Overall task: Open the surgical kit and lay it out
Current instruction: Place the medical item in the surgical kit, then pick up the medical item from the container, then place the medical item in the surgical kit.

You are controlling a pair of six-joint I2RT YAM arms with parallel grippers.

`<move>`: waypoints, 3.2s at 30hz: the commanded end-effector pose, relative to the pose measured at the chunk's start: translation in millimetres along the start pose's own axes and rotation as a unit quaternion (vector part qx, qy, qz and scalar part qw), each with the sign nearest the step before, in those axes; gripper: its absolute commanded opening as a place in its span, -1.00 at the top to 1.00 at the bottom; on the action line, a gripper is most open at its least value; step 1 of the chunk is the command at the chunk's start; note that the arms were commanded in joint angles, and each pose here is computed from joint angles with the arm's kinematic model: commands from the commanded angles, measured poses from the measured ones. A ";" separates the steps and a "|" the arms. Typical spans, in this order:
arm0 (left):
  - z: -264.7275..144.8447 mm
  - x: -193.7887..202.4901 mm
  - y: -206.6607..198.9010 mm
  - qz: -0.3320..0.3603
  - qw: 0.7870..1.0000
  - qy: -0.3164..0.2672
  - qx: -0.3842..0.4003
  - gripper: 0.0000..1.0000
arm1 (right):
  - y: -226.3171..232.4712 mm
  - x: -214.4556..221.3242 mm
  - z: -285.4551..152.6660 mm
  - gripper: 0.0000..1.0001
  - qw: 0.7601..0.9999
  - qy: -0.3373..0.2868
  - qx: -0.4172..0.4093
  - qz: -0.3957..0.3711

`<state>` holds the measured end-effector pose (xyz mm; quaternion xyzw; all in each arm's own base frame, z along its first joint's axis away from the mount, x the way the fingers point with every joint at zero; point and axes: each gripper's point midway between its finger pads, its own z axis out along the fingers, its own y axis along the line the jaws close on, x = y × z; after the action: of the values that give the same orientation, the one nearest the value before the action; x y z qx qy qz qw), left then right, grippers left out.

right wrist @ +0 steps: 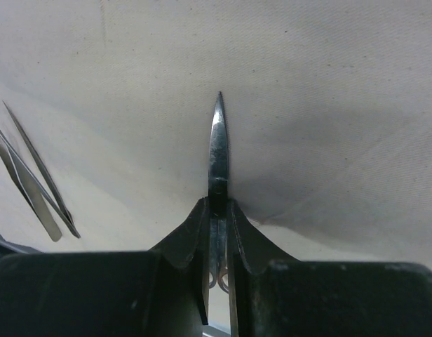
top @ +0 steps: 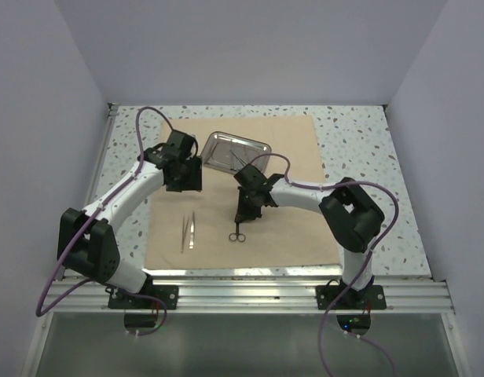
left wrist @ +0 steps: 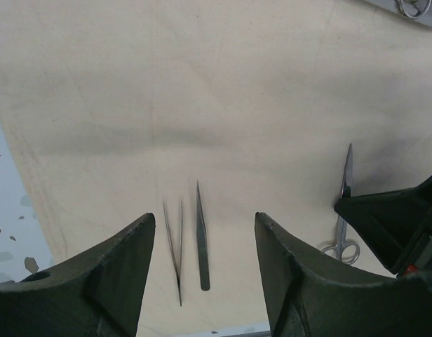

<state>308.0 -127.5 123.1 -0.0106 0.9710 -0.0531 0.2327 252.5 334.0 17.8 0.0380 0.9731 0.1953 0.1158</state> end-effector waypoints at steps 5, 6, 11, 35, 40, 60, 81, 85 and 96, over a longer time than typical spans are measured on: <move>-4.0 4.2 2.8 -0.014 1.000 -0.012 0.009 -0.24 | -24.7 56.2 11.9 1.00 0.990 0.112 0.053 -0.067; -3.1 4.2 3.8 -0.015 1.000 -0.012 0.008 -0.24 | -23.3 56.5 10.7 1.00 0.989 0.113 0.054 -0.074; 1.7 -2.3 4.3 -0.020 1.000 -0.011 0.004 -0.24 | -7.2 37.1 -10.5 -0.19 0.988 0.083 0.062 -0.113; 112.6 -171.5 -45.8 0.041 0.997 -0.072 -0.005 -0.29 | -14.9 -35.4 -202.1 -0.39 0.980 -0.103 0.118 -0.125; 143.3 -181.4 -47.5 0.033 0.998 -0.062 -0.001 -0.29 | -44.8 -34.4 -220.8 -0.39 0.977 -0.118 0.145 -0.100; 201.0 -127.0 -30.9 0.027 0.999 0.030 -0.009 0.45 | -73.1 -62.5 -219.1 -0.37 0.981 -0.119 0.148 -0.042; 14.9 -92.5 -24.9 -0.016 0.998 -0.057 0.033 1.00 | -20.0 -131.1 -183.8 -0.34 0.981 -0.134 0.110 -0.091; 14.3 -17.6 -10.5 -0.032 0.999 -0.011 0.030 1.00 | 10.0 -175.6 -167.1 -0.32 0.977 -0.157 0.095 -0.107; 16.0 85.8 15.2 -0.067 0.996 0.052 0.022 -0.06 | 38.4 -234.3 -55.1 -0.29 0.976 -0.155 0.079 -0.127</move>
<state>231.1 -110.0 54.2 -0.0531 0.9866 -0.0637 0.1408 459.6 315.1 142.3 -0.0320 0.9541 0.0873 0.2846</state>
